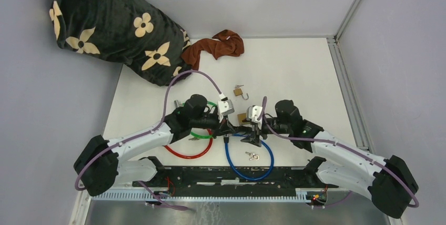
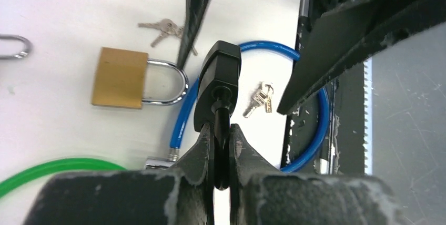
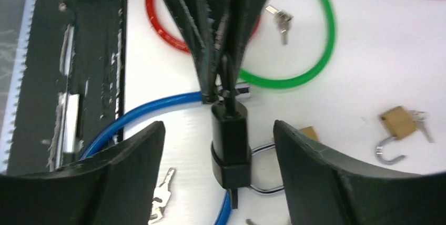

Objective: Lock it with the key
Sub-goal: Lock the lock.

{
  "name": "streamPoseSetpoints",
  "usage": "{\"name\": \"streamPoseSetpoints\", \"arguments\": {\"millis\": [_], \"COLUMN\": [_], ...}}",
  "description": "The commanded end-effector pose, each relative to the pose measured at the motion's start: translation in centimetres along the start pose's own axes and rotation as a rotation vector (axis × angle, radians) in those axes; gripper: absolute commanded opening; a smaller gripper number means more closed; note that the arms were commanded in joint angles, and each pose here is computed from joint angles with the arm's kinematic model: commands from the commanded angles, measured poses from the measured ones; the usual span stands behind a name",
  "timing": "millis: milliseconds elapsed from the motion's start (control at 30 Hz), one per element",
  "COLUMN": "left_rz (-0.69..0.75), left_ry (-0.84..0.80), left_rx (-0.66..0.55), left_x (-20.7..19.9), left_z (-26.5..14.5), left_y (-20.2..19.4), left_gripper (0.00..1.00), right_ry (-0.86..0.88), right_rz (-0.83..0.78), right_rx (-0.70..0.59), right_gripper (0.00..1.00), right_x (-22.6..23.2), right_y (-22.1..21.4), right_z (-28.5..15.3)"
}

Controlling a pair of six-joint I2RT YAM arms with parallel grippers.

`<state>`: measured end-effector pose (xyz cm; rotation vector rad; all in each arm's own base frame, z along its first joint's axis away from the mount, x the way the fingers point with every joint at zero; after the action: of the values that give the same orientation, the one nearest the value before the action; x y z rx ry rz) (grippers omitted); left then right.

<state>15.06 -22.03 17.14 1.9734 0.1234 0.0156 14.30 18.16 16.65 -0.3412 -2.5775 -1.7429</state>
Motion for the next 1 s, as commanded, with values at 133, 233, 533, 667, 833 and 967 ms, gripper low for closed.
{"name": "streamPoseSetpoints", "arguments": {"millis": [133,233,533,667,833,967], "left_rz": [0.276,0.242,0.247,0.297,0.336,0.308], "left_ry": [0.145,0.144,0.226,0.214,0.219,0.245], "left_rx": [-0.368,-0.466,-0.662,-0.705,-0.751,-0.775], "left_x": [-0.5,-1.5,-2.9,-3.9,-4.8,-4.7], "left_z": [-4.4,-6.1,-10.5,-11.0,-11.7,-12.3], "left_y": [7.5,8.3,7.5,6.8,6.2,5.8], "left_gripper": [0.02,0.02,0.02,0.02,0.02,0.02], "right_ry": [-0.078,-0.054,0.248,0.255,0.274,0.287], "right_rz": [-0.102,-0.097,-0.144,-0.134,-0.079,-0.013], "right_rx": [-0.389,-0.506,-0.549,-0.509,-0.576,-0.535], "right_gripper": [0.96,0.98,0.98,0.95,0.89,0.76], "right_x": [-0.8,-0.5,1.5,2.6,3.0,2.7], "right_y": [6.1,8.0,11.1,11.3,11.8,12.0], "right_z": [-3.4,-3.9,-3.4,-1.5,-1.1,-0.3]}}
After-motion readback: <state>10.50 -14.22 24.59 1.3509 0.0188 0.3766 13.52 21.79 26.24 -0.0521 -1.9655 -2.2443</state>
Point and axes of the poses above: each gripper's point midway between its finger pads, its own z axis out along the fingers, its own x axis along the line the jaws close on, y = z × x, the point moved 10 cm from there along -z, back along the fingers, and after that the axes turned 12 degrees about z, right-handed, at the moved point
